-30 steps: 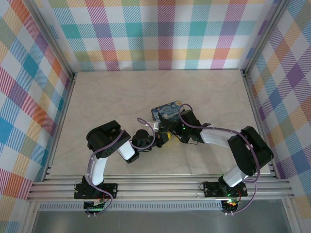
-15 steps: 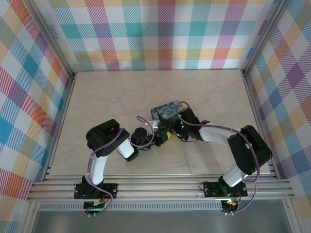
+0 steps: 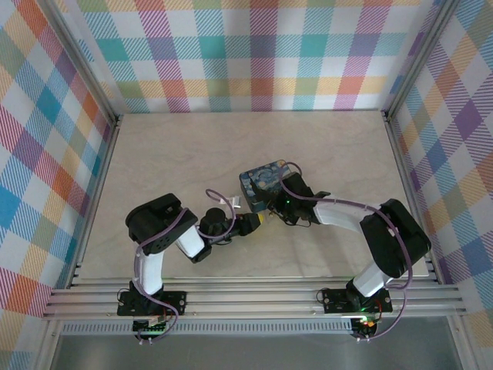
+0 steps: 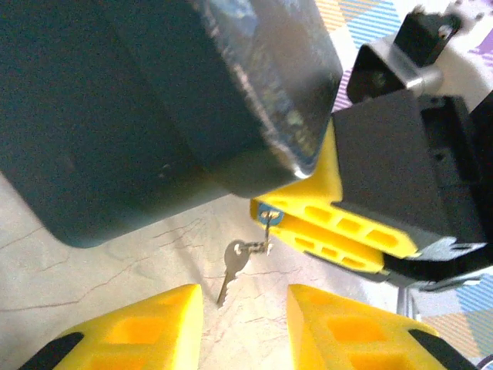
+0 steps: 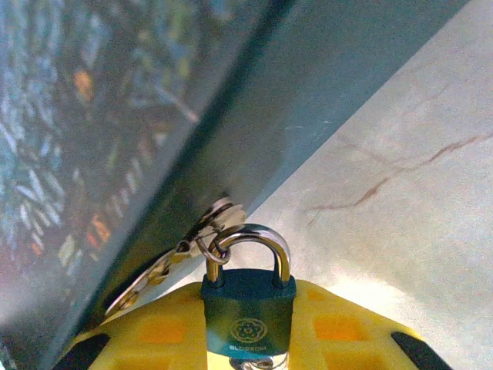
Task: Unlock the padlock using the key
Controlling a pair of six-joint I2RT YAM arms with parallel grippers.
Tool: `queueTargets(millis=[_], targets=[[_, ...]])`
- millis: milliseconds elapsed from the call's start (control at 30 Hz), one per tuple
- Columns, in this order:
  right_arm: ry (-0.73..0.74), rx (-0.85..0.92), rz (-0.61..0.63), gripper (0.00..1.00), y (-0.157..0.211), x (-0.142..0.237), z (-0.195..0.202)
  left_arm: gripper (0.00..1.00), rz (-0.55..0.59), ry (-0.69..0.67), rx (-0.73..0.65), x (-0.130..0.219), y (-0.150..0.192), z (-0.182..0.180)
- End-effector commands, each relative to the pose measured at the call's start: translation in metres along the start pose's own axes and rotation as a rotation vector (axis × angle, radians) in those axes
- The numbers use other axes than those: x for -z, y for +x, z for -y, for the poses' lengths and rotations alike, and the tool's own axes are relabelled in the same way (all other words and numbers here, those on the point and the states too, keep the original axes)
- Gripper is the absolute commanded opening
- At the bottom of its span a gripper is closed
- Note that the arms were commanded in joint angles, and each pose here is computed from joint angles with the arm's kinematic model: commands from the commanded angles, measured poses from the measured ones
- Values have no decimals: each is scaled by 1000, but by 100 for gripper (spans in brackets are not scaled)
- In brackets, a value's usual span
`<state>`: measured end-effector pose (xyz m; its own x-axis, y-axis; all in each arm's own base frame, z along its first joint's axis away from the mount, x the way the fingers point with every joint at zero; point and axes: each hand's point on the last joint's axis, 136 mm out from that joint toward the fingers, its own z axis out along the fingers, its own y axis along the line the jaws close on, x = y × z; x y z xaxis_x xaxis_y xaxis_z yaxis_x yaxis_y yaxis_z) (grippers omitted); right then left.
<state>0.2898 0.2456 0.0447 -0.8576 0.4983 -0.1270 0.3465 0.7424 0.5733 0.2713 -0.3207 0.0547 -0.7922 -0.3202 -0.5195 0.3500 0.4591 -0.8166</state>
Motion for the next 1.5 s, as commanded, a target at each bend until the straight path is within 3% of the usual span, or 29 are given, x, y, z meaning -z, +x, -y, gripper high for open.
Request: queueTargets(millis=[0, 233, 800, 1233, 1467], targets=[[-10, -48, 2, 0, 6, 4, -13, 34, 42, 27, 26, 5, -9, 16], [-38, -54, -28, 0, 16, 0, -27, 34, 83, 0, 52, 9, -15, 13], [-61, -58, -65, 0, 22, -6, -40, 33, 52, 11, 59, -6, -8, 13], [-93, -79, -89, 0, 25, -3, -49, 25, 61, 6, 43, -14, -10, 10], [-87, -80, -89, 0, 26, -3, -45, 32, 99, -52, 43, -8, -12, -3]])
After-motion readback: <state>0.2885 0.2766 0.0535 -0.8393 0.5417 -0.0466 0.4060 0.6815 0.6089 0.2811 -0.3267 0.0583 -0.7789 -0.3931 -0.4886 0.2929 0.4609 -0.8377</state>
